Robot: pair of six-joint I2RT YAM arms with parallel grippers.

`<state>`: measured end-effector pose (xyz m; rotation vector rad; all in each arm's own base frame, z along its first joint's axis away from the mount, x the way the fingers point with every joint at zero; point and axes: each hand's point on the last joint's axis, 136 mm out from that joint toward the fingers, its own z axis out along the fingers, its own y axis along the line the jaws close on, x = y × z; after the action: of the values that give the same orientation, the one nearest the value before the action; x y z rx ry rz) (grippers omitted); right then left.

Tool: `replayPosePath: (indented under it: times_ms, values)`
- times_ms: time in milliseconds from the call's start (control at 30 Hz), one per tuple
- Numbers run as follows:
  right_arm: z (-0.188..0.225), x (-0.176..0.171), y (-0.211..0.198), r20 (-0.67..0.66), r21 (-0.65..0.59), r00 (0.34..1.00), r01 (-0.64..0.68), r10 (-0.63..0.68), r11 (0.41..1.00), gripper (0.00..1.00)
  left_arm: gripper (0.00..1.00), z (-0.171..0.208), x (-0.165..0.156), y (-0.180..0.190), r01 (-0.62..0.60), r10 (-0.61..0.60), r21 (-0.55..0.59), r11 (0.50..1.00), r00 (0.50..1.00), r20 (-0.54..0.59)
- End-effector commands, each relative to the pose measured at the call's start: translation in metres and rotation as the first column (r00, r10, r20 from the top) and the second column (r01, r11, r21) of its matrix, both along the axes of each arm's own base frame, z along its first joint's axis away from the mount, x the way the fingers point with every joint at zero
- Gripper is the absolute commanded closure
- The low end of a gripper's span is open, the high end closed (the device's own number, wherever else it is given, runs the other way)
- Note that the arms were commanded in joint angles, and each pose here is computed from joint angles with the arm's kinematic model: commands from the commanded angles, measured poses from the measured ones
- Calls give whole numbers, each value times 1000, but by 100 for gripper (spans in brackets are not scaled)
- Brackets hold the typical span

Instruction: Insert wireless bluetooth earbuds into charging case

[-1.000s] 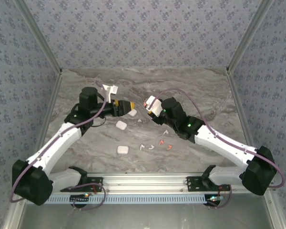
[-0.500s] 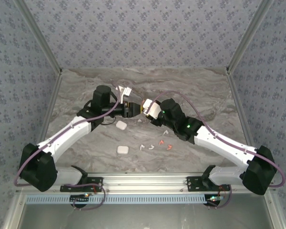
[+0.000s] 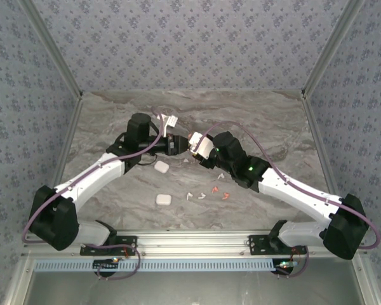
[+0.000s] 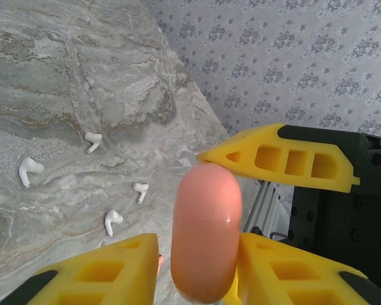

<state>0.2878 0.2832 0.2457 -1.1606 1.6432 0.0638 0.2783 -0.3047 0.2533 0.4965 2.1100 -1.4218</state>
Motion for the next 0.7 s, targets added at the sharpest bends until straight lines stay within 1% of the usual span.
replayPosePath:
  times_ms: [0, 100, 167, 300, 333, 467, 500, 600, 667]
  values:
    - [11, -2, 8, 3, 46, 1000, -19, 19, 999, 59, 68, 21, -2, -8, 37, -35, -46, 998, 998, 52]
    - [11, -3, 9, -14, 49, 1000, -23, 23, 999, 57, 72, 22, -3, -7, 37, -34, -48, 998, 998, 58]
    - [11, -5, 9, -38, 59, 999, -31, 33, 998, 50, 74, 22, -3, -7, 32, -29, -48, 998, 998, 63]
    - [15, -10, 1, -86, 82, 995, -45, 52, 996, 31, 80, 25, -1, -2, -1, 6, -51, 999, 996, 91]
    - [18, -11, -2, -100, 104, 993, -47, 57, 993, 24, 82, 25, 0, -1, -16, 21, -50, 999, 995, 101]
    - [32, -22, -15, -156, 222, 982, -66, 103, 973, 3, 91, 33, 3, 7, -70, 84, -88, 994, 982, 167]
    - [38, -24, -20, -176, 270, 977, -68, 119, 961, 0, 93, 37, 2, 9, -82, 101, -107, 991, 976, 191]
    - [59, -28, -33, -222, 421, 962, -53, 160, 905, 0, 98, 47, 3, 18, -129, 166, -156, 979, 952, 259]
    - [74, -29, -40, -233, 513, 955, -38, 182, 858, 0, 98, 55, -1, 23, -143, 199, -194, 971, 929, 311]
